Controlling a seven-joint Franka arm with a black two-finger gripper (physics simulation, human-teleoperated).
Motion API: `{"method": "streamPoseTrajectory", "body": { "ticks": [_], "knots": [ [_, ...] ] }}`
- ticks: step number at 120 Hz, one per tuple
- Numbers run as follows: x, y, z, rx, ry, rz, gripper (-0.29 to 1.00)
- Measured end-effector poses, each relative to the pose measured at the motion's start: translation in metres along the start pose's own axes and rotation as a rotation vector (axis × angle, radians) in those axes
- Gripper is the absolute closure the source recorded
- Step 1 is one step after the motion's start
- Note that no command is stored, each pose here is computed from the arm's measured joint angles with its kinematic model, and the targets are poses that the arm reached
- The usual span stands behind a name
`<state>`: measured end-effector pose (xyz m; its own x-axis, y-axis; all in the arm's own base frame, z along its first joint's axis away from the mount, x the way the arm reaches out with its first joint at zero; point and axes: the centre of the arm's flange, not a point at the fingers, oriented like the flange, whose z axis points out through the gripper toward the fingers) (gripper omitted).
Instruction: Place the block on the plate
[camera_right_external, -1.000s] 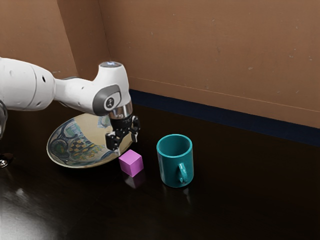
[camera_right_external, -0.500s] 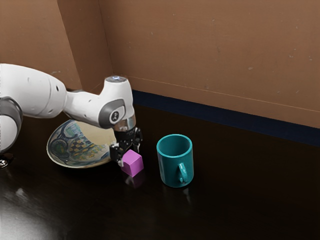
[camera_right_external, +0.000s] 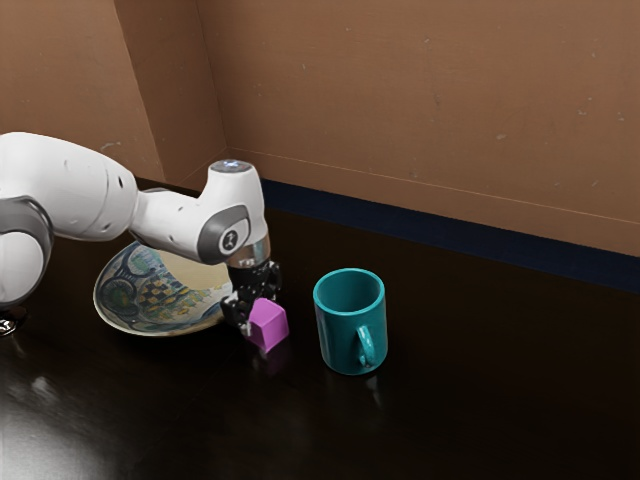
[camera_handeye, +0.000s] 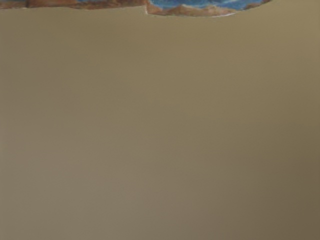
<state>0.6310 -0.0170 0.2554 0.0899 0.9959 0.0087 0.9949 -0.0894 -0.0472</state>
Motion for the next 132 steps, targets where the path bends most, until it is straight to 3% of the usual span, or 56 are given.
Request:
{"method": "streamPoseTrajectory", "body": {
  "ticks": [56, 132],
  "knots": [
    [-0.007, 0.001, -0.006, -0.007, 0.0, 0.021, 0.36],
    [-0.043, 0.0, -0.07, -0.087, -0.004, 0.06, 0.32]
  ]
}}
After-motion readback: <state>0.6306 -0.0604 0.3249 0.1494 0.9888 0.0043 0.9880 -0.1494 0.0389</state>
